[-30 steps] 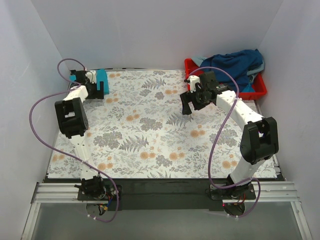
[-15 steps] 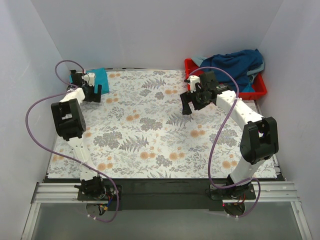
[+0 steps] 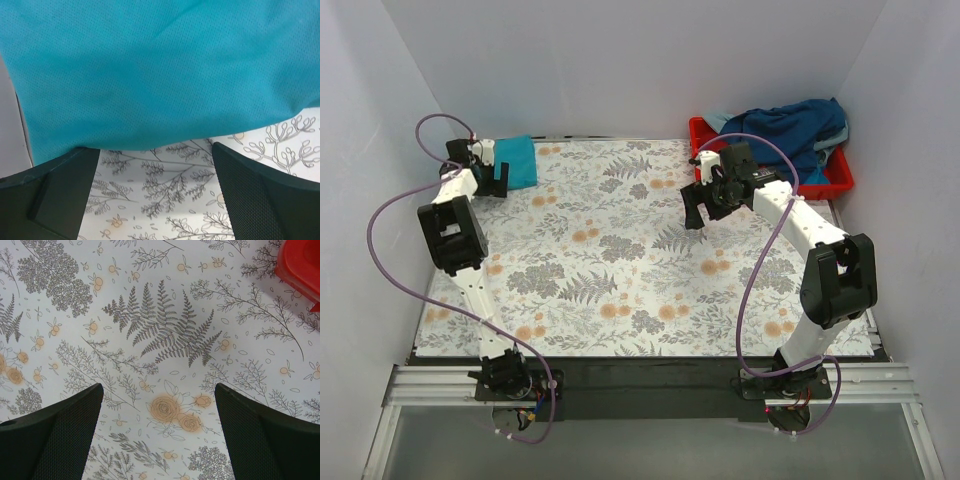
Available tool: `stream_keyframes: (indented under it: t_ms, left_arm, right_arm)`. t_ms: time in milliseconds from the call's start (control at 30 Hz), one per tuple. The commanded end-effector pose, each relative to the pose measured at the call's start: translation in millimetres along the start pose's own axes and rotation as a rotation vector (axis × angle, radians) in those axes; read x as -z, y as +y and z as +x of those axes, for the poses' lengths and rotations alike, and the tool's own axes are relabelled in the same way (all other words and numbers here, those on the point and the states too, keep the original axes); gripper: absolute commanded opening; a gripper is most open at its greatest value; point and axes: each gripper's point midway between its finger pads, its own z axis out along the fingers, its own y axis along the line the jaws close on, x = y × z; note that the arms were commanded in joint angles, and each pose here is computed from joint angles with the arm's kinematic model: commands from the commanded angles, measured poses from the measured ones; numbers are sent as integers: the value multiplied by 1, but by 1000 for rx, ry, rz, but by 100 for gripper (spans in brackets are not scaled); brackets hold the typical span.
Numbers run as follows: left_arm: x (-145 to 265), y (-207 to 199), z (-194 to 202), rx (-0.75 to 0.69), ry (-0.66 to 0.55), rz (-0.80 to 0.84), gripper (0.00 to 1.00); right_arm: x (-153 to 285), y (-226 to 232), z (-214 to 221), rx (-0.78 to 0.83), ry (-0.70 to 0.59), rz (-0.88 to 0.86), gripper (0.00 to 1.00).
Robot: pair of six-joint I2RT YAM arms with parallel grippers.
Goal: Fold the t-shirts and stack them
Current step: Neatly place the folded tshirt to the corner, then reset both grippers
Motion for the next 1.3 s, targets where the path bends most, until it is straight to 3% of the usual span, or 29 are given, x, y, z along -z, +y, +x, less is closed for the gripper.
stream_keyframes:
  t_ms: [0,267,400,633,800,900,1067,1267]
  left_arm:
    - [-19,2,48,-13,153,-1,95]
    - [-15,14,25,25,104,-15,95]
    - [15,5,4,52,61,31,95]
    - [153,-31,-79,139,-146,148,95]
    - [215,-99,-107,115,-196,254,95]
    - [239,-152,-105,46,-209,299,95]
    - [251,-246,-61,-4,-156,446,95]
    - [253,-279,-5,35,-87,536,95]
  right_arm:
    - [8,1,-6,19,-27,-1,98]
    - [8,1,-10,23,-34,0,98]
    - [14,-1,-13,33,-50,9,98]
    - [55,-35,-41,-8,-164,72,98]
    - [87,-70,-44,-72,-230,121,98]
    - [100,-84,-31,-101,-234,150,98]
    - [104,-83,15,-129,-190,158,98]
    - [92,-62,65,-147,-127,112,98]
